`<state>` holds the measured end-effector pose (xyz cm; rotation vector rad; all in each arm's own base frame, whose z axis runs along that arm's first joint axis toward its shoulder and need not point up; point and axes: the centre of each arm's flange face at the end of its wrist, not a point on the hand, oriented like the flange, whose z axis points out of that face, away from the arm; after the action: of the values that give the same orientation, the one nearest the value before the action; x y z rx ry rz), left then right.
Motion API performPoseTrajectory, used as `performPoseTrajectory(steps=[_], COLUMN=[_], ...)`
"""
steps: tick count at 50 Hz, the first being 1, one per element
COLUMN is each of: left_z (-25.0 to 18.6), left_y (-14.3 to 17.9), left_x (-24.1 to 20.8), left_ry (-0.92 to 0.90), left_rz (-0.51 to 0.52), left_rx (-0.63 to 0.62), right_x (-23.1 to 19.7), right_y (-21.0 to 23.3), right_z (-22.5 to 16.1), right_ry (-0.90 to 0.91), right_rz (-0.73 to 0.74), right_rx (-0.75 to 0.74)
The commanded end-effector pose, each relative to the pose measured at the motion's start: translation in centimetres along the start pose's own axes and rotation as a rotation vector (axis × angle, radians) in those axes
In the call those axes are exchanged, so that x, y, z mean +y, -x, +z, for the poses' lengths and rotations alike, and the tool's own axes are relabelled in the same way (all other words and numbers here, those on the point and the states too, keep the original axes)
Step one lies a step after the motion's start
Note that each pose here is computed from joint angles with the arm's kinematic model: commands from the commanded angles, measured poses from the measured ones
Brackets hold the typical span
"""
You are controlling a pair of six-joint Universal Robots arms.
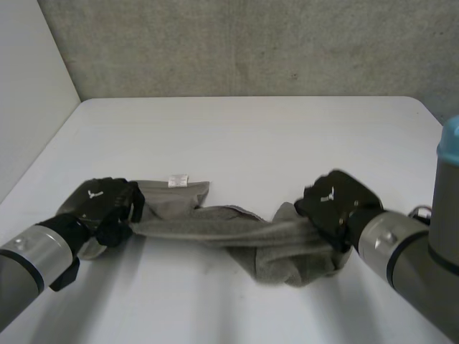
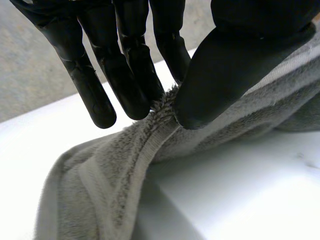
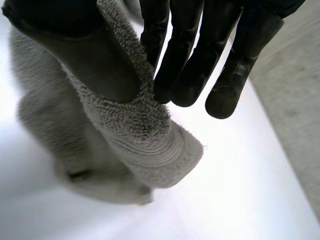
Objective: Fold the towel.
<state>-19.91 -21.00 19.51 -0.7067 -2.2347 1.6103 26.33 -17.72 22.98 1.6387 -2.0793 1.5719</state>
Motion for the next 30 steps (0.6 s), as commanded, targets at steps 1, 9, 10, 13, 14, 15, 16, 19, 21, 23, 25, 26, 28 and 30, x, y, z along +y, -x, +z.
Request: performPoseTrajectory(steps=[1,9,10,13,14,15,16,19,21,23,25,26,28,30], left_z=[1.1,6.0,7.2,8.2,9.1,9.6,9.6,9.5,8.0,7.1,6.3,5.6,5.1,5.0], left_y=[-0.4,1.9,2.5,3.3,4.3,5.1,5.1,5.6,5.6,5.7,5.7,5.7,5.5,5.4], left_x=[1.4,0.3,-1.0,-2.9,-5.5,-8.7,-8.7,-15.7,-21.8,-23.9,-25.3,-26.0,-26.1,-25.5], left_ry=[0.067,0.018,-0.028,-0.100,-0.198,-0.317,-0.318,-0.591,-0.836,-0.920,-0.979,-1.006,-1.008,-0.984], left_rz=[-0.012,0.023,0.044,0.067,0.086,0.118,0.118,0.161,0.148,0.133,0.112,0.093,0.074,0.057], left_rx=[0.029,-0.018,-0.046,-0.081,-0.124,-0.168,-0.169,-0.233,-0.272,-0.279,-0.278,-0.267,-0.255,-0.248], right_x=[2.0,0.3,0.2,-2.6,-4.5,-4.5,-6.5,-10.6,-12.3,-13.7,-15.2,-15.2,-15.0,-14.3], right_y=[1.9,-1.3,-1.3,-4.5,-6.5,-6.5,-8.7,-12.8,-14.5,-15.8,-16.8,-16.8,-16.5,-15.9], right_z=[1.8,6.3,6.3,7.9,8.4,8.4,8.5,7.6,6.5,5.5,3.4,3.4,2.2,2.3], right_ry=[0.072,-0.021,-0.021,-0.152,-0.235,-0.235,-0.328,-0.521,-0.613,-0.686,-0.771,-0.772,-0.769,-0.748], right_rz=[0.004,0.016,0.016,0.002,-0.004,-0.004,-0.011,-0.024,-0.030,-0.032,-0.038,-0.038,-0.037,-0.034], right_rx=[-0.079,0.043,0.043,0.183,0.270,0.271,0.369,0.580,0.673,0.747,0.823,0.824,0.823,0.800])
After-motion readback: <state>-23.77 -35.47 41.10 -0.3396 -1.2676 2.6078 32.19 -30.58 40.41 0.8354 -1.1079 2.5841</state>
